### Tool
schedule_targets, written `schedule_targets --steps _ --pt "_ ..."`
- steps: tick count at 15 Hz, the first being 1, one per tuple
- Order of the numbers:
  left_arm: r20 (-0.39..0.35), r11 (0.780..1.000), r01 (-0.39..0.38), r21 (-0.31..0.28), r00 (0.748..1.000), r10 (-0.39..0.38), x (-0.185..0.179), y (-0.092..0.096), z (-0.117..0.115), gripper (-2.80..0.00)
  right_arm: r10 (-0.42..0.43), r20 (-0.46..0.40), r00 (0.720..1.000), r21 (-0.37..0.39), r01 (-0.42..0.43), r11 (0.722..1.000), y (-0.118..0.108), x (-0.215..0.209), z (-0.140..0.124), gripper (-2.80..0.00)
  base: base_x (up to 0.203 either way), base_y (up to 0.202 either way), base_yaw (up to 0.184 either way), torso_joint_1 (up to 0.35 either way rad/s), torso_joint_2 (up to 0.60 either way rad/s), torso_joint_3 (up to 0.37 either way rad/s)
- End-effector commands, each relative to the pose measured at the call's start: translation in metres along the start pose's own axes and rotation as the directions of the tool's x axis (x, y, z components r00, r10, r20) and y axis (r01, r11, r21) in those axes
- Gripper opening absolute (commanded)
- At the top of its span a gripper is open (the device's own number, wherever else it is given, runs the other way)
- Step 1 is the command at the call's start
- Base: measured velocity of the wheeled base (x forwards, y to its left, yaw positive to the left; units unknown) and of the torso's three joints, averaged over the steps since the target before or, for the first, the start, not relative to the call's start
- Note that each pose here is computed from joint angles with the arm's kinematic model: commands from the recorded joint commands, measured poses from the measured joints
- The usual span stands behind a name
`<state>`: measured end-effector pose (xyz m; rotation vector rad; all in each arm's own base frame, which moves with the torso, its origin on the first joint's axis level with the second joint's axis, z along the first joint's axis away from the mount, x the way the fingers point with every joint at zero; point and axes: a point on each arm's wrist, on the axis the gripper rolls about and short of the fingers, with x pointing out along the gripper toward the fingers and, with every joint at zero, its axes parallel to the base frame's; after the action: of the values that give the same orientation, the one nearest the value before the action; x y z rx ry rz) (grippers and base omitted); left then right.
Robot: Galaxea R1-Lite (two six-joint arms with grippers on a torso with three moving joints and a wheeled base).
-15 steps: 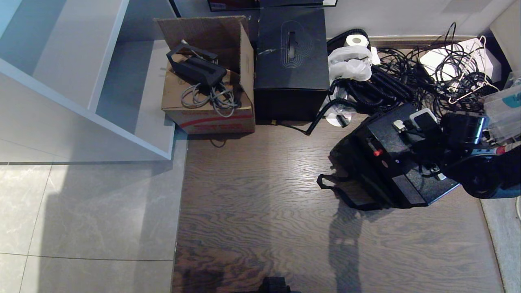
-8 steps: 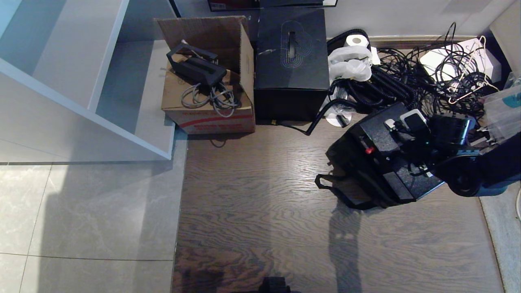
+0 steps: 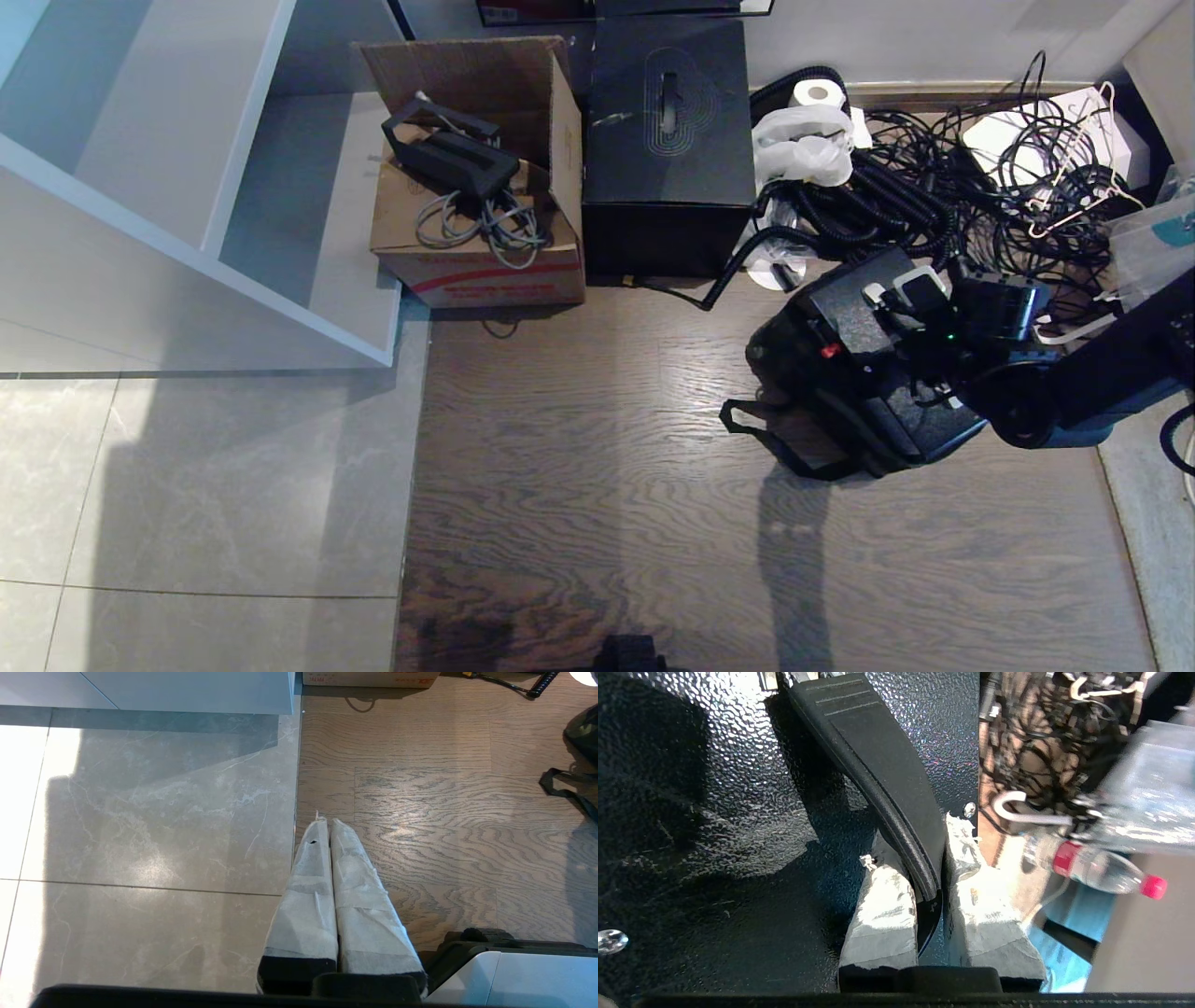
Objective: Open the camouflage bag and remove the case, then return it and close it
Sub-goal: Place the black box back
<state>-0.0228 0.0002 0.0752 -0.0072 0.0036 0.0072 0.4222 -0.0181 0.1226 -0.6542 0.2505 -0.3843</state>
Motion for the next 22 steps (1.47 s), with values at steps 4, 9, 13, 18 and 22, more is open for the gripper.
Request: schedule_targets --steps 4,9,13,18,22 --pt "0.001 1.0 0.0 0.0 1.0 0.0 0.0 0.0 0.0 -2.8 0.02 -0.023 1.0 -0.014 -0.02 1.0 0.02 0.017 -0.014 -2.8 0.0 0.0 0.0 0.0 0.0 0.0" --pt "0.001 1.0 0.0 0.0 1.0 0.0 0.0 0.0 0.0 -2.8 0.038 -0.049 0.998 -0.021 -0.039 0.999 0.033 0.023 -0.025 -2.8 0.0 0.0 0.0 0.0 0.0 0.0" --pt "0.001 1.0 0.0 0.0 1.0 0.0 0.0 0.0 0.0 -2.8 0.045 -0.058 0.997 -0.027 -0.046 0.999 0.038 0.027 -0.03 -2.8 0.0 0.0 0.0 0.0 0.0 0.0" --pt "0.001 1.0 0.0 0.0 1.0 0.0 0.0 0.0 0.0 -2.8 0.064 -0.071 0.995 -0.035 -0.066 0.997 0.043 0.022 -0.033 0.0 0.0 0.0 0.0 0.0 0.0 0.0" --pt "0.001 1.0 0.0 0.0 1.0 0.0 0.0 0.0 0.0 -2.8 0.073 -0.079 0.994 -0.034 -0.076 0.997 0.028 0.003 -0.025 0.0 0.0 0.0 0.0 0.0 0.0 0.0"
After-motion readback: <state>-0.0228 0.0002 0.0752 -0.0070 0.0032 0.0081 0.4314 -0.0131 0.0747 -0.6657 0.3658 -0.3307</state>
